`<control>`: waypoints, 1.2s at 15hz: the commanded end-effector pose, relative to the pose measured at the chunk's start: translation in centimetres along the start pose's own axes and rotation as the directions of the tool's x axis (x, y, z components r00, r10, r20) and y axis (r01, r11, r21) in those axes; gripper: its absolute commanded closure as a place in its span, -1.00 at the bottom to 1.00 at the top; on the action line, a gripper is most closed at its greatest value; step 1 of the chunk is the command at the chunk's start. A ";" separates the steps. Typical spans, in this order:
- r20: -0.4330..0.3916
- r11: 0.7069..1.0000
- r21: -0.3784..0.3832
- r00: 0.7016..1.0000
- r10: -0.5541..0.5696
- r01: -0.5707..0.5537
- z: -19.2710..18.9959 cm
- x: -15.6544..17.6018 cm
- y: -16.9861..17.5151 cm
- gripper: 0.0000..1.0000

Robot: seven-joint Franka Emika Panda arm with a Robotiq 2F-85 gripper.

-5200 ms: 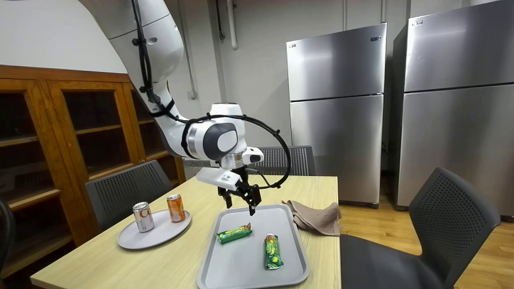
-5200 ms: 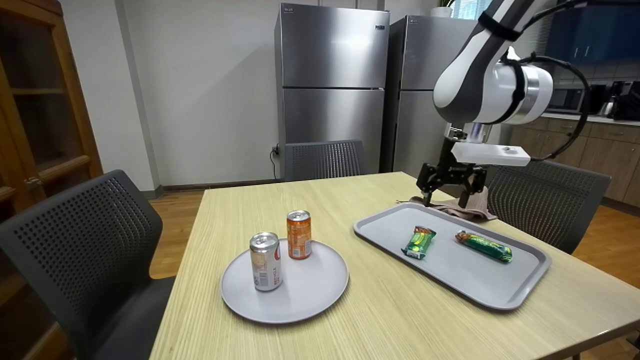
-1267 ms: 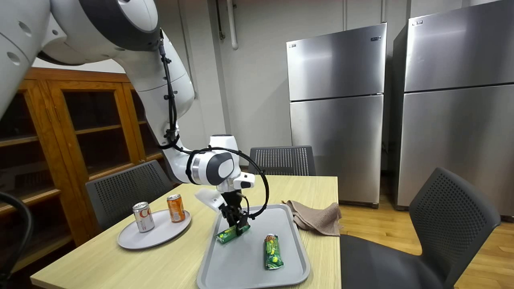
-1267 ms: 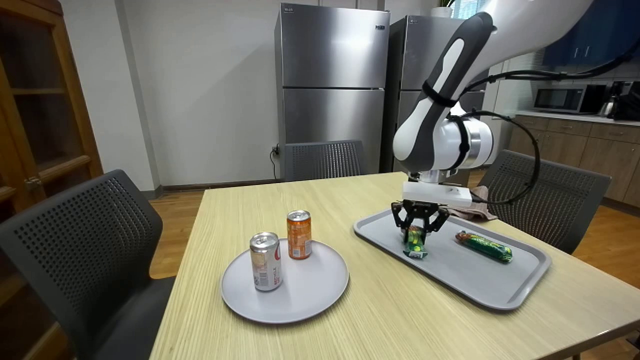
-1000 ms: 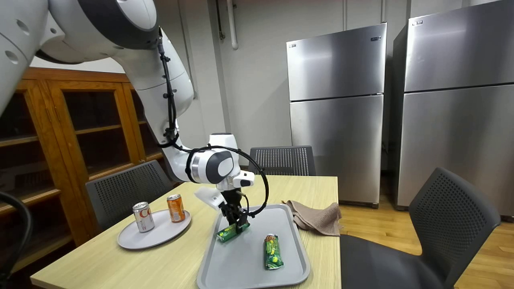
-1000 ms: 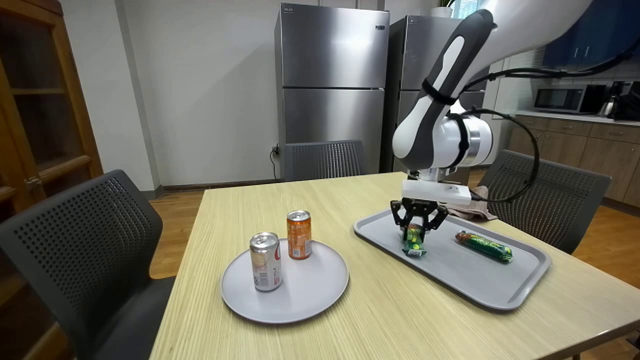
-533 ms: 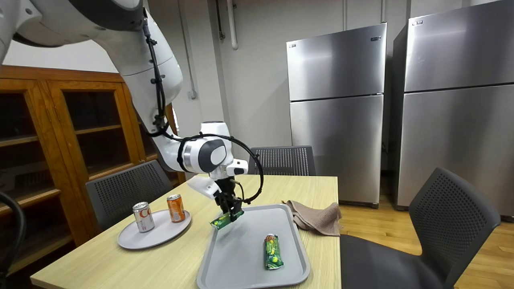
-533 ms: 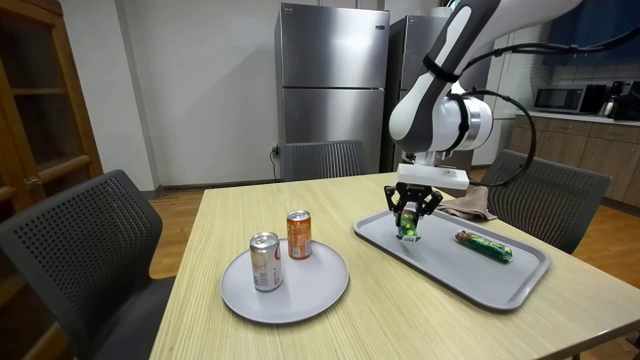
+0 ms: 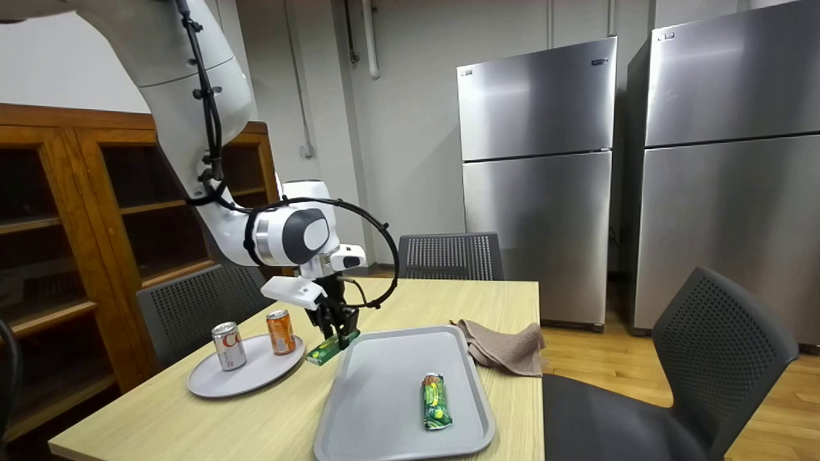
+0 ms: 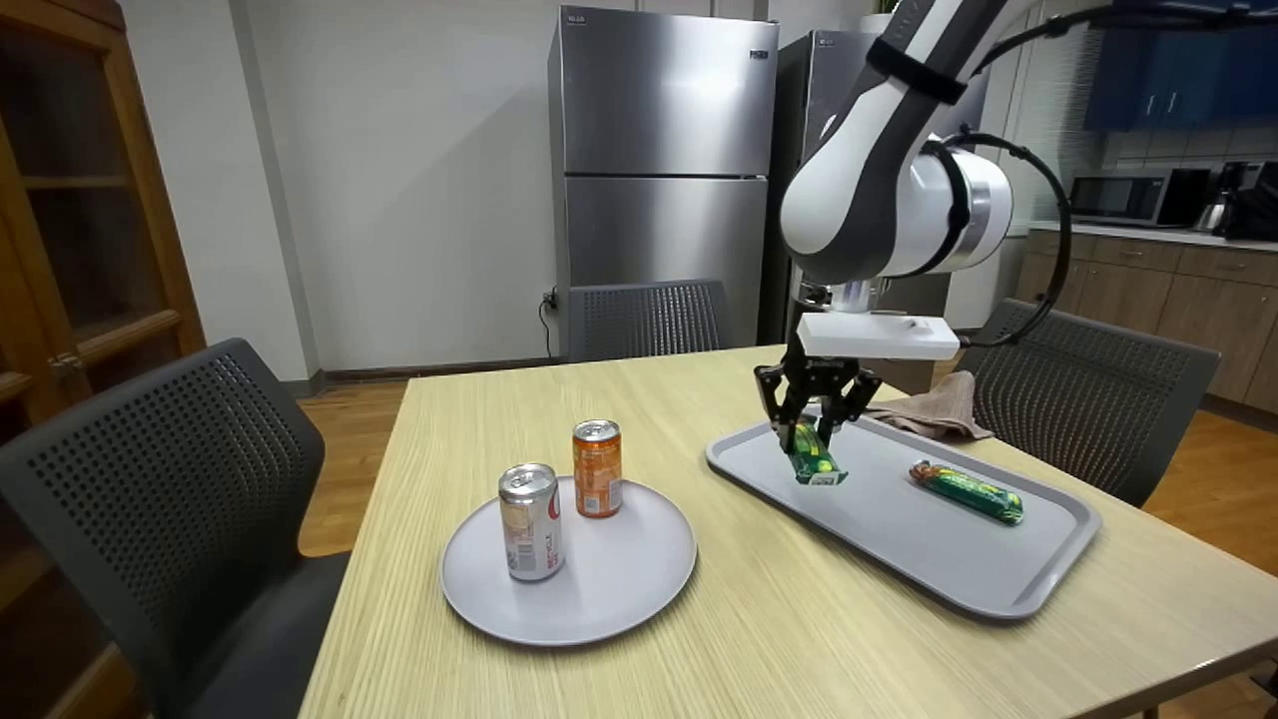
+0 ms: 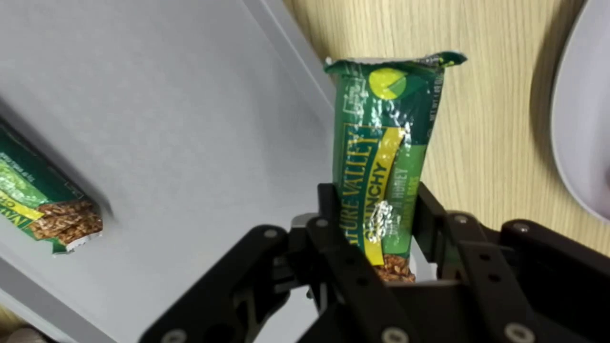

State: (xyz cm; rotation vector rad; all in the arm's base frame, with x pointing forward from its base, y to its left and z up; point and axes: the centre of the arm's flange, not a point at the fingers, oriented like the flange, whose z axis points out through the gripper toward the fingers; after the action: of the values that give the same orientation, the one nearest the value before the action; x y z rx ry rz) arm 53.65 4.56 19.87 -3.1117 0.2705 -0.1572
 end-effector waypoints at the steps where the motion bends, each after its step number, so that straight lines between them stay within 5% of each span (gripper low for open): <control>1: 0.016 0.993 -0.010 0.993 -0.119 0.119 -2.2 -4.0 -1.5 0.68; 9: 0.073 0.948 -0.010 0.946 -0.316 0.318 -1.4 -10.1 -5.6 0.68; 18: 0.147 0.911 -0.012 0.902 -0.407 0.413 1.7 -13.0 -7.8 0.68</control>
State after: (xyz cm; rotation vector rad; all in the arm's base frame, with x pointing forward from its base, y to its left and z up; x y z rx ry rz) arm 43.06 13.95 17.64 -3.1447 -0.3217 0.0373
